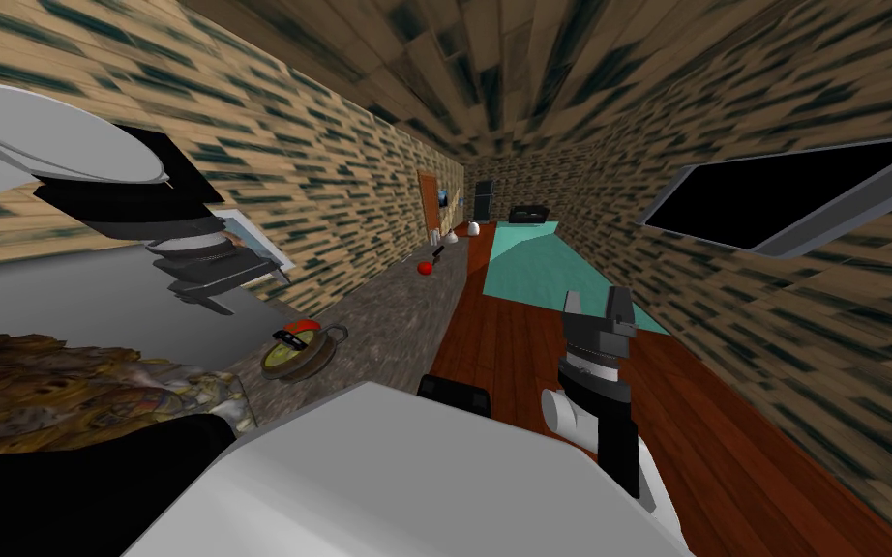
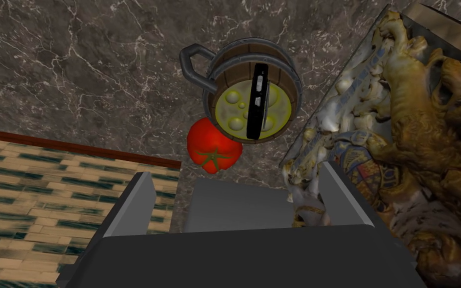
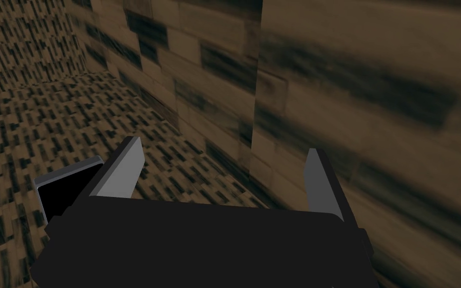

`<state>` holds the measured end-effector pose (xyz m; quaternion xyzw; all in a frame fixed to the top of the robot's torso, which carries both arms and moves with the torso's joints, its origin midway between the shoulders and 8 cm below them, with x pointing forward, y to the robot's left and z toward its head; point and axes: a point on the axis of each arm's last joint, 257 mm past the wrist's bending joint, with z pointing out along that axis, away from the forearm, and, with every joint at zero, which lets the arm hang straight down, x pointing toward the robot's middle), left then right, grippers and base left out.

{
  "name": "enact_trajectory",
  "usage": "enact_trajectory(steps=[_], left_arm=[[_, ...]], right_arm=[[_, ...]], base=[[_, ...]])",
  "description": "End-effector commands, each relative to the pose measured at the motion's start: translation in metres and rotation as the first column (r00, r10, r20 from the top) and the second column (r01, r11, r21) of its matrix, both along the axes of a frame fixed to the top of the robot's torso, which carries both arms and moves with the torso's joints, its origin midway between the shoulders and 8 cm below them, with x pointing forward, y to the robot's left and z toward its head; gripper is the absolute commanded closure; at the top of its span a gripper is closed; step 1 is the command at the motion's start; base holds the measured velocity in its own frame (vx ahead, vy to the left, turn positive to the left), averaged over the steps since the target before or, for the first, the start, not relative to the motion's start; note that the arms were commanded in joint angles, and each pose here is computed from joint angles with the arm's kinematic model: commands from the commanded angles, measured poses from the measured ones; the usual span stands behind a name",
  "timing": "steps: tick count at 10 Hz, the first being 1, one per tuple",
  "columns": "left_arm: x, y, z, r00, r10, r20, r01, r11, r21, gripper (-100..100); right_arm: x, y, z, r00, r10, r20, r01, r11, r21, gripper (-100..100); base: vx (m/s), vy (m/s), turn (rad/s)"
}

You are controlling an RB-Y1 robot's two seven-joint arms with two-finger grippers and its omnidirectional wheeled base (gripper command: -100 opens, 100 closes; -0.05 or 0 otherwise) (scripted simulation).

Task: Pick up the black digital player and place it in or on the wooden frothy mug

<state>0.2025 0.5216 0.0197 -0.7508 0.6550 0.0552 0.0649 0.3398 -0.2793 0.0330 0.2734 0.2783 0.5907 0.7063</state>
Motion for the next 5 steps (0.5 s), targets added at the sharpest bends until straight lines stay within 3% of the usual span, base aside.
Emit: enact_trajectory(steps=[1, 5], left_arm=[[0.0, 0.0, 0.0, 1.0, 0.0, 0.0, 0.0, 1.0, 0.0, 0], [0.0, 0.0, 0.0, 1.0, 0.0, 0.0, 0.0, 1.0, 0.0, 0]], right_arm=[[0.0, 0.0, 0.0, 1.0, 0.0, 0.0, 0.0, 1.0, 0.0, 0], [0.0, 0.0, 0.0, 1.0, 0.0, 0.0, 0.0, 1.0, 0.0, 0]], base=[[0.0, 0.0, 0.0], [0.0, 0.0, 0.0]])
